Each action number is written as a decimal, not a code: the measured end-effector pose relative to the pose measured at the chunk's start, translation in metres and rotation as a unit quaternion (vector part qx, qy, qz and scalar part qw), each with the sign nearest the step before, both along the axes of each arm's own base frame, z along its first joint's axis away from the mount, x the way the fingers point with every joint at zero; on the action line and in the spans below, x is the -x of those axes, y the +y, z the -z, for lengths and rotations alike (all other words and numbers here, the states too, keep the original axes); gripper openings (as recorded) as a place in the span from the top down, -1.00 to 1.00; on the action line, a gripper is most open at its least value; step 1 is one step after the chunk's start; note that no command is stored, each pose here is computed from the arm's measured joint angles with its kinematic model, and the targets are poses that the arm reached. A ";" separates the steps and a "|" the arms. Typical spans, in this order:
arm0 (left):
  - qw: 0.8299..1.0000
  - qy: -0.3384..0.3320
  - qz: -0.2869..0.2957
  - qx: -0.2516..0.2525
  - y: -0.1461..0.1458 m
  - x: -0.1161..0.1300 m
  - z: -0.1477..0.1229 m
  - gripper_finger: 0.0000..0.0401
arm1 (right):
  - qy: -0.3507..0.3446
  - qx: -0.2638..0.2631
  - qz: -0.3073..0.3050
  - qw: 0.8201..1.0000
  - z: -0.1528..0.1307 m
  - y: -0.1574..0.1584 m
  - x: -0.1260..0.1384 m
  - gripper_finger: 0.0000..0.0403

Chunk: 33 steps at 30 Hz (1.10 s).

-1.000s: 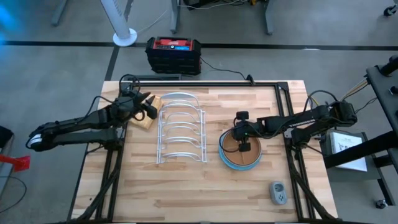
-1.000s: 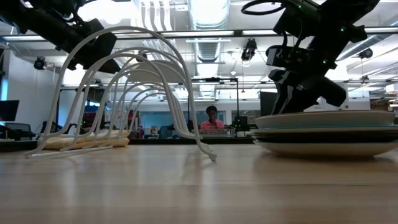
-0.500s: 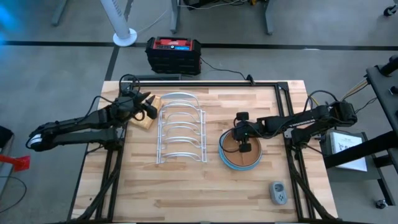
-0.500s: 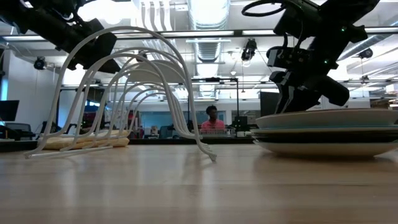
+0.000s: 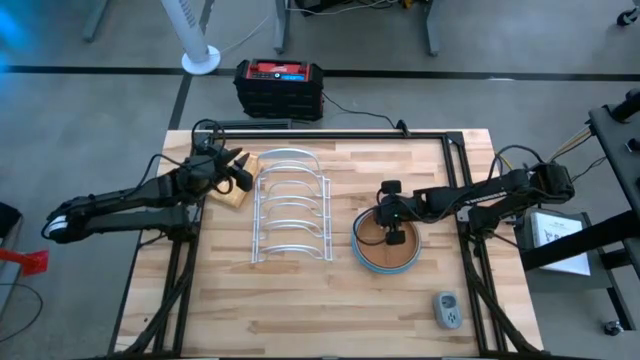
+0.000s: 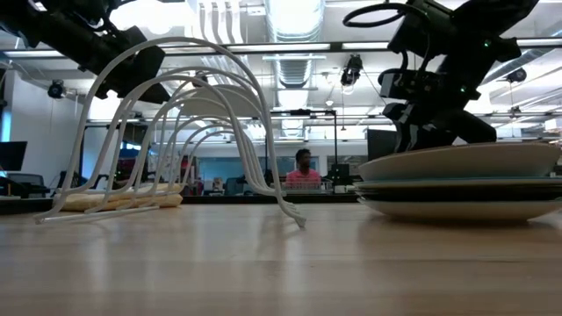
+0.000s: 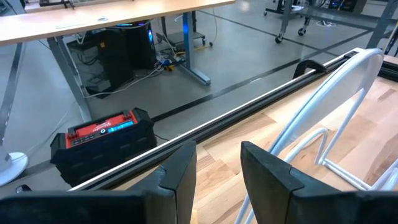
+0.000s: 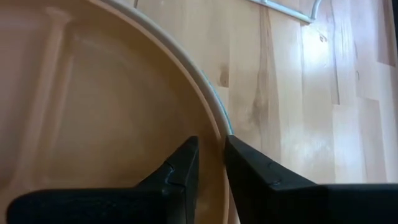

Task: Sort dishes
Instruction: Put the brown plate into the dishwasher rack

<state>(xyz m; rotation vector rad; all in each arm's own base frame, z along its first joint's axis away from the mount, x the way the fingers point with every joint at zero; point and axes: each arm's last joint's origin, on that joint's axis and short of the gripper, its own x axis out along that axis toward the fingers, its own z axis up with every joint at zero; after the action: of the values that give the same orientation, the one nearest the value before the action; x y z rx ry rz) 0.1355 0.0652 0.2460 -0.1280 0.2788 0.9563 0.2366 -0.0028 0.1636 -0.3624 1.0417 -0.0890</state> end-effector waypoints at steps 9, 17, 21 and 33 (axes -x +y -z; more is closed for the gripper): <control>1.000 0.000 0.000 0.000 0.000 0.000 0.000 0.42 | 0.004 0.006 -0.008 1.000 0.000 0.000 0.000 0.90; 1.000 0.000 0.000 0.000 0.000 0.000 0.000 0.42 | 0.005 0.011 -0.009 1.000 0.000 0.000 0.000 0.99; 1.000 -0.001 0.000 -0.001 0.000 0.000 0.000 0.42 | 0.006 0.022 -0.011 1.000 0.000 -0.001 0.000 1.00; 1.000 -0.007 0.000 -0.002 0.000 0.000 -0.001 0.42 | 0.005 0.041 -0.007 0.999 -0.006 -0.001 -0.002 1.00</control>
<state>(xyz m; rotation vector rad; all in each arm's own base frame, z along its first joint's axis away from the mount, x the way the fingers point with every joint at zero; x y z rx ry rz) 0.1359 0.0653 0.2472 -0.1300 0.2643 0.9557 0.2388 -0.0043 0.1691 -0.4457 1.0473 -0.1172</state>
